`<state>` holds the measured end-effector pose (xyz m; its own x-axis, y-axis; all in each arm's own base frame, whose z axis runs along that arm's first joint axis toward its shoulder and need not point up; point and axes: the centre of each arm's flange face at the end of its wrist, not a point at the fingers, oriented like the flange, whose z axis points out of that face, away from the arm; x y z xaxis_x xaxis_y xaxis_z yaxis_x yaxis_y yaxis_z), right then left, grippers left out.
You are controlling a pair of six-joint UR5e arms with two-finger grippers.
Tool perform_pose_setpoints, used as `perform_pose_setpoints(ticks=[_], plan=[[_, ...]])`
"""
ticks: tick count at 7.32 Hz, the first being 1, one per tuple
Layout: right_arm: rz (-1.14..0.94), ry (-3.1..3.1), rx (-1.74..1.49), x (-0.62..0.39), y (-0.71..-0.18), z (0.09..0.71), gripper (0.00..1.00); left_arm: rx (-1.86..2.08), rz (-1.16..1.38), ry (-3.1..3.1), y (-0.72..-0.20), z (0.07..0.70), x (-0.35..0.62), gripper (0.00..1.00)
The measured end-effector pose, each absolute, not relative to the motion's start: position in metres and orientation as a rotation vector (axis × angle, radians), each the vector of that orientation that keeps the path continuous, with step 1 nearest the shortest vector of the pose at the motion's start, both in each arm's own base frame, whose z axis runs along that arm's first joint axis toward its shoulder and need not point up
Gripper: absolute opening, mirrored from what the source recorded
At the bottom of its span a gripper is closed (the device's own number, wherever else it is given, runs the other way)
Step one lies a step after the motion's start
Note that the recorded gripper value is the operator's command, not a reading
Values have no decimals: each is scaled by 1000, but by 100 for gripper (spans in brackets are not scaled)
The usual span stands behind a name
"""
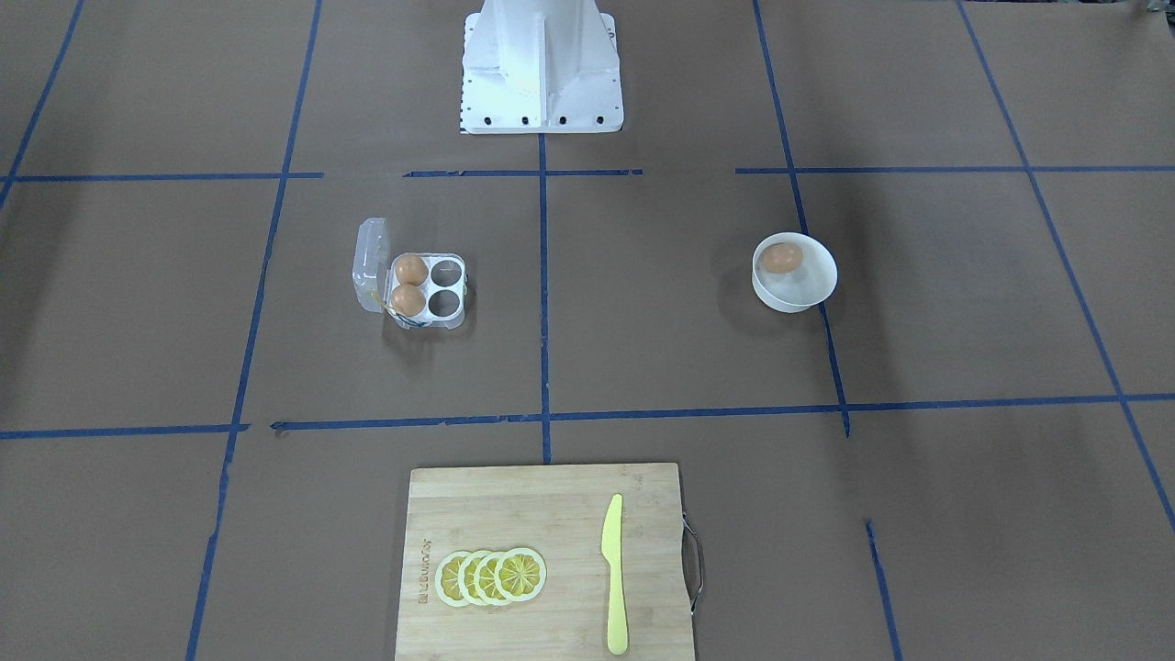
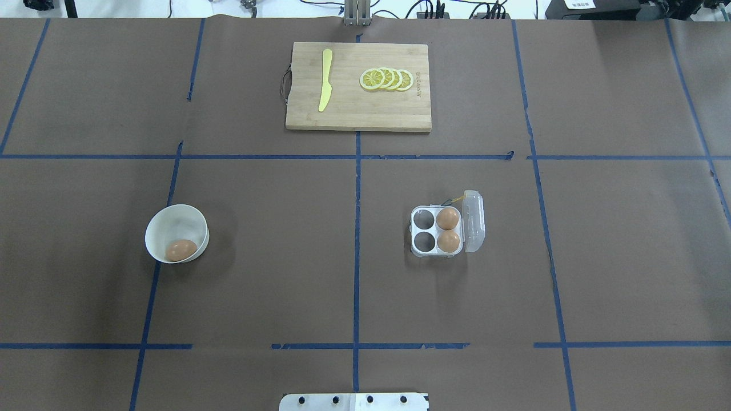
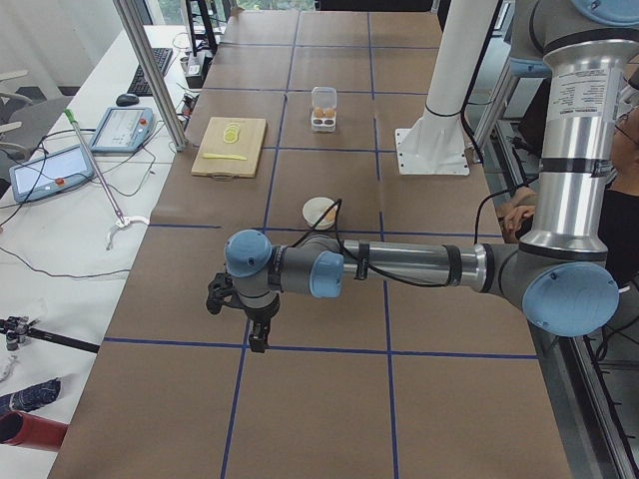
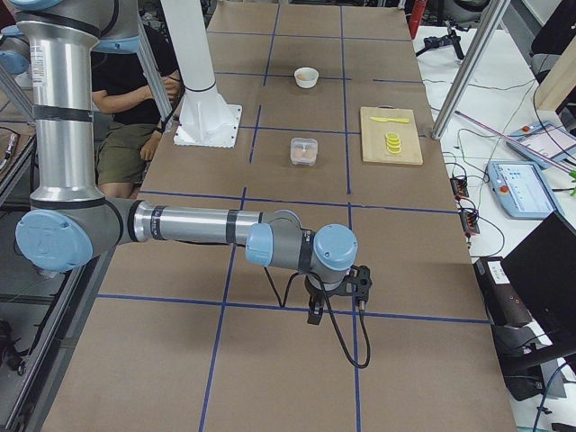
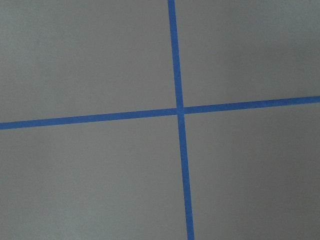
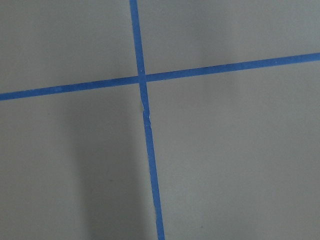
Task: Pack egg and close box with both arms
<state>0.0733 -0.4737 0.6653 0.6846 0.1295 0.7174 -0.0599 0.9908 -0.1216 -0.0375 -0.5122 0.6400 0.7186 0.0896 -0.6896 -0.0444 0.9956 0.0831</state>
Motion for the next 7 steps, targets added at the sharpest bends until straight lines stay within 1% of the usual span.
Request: perform_pose_setpoints(ticks=[2,3,5,7], plan=[[100,-811,-78,73,-475,662,100,74,78,766,-516,634,-37,100],[100,-812,-74,73,-476,661,100,104,87,766,-526,618,-37,100],[99,-833,-68,72,-477,657,100,244,157,768,-570,545,-27,100],[97,-881,-62,69,-477,650,100,347,264,787,-584,490,18,100]])
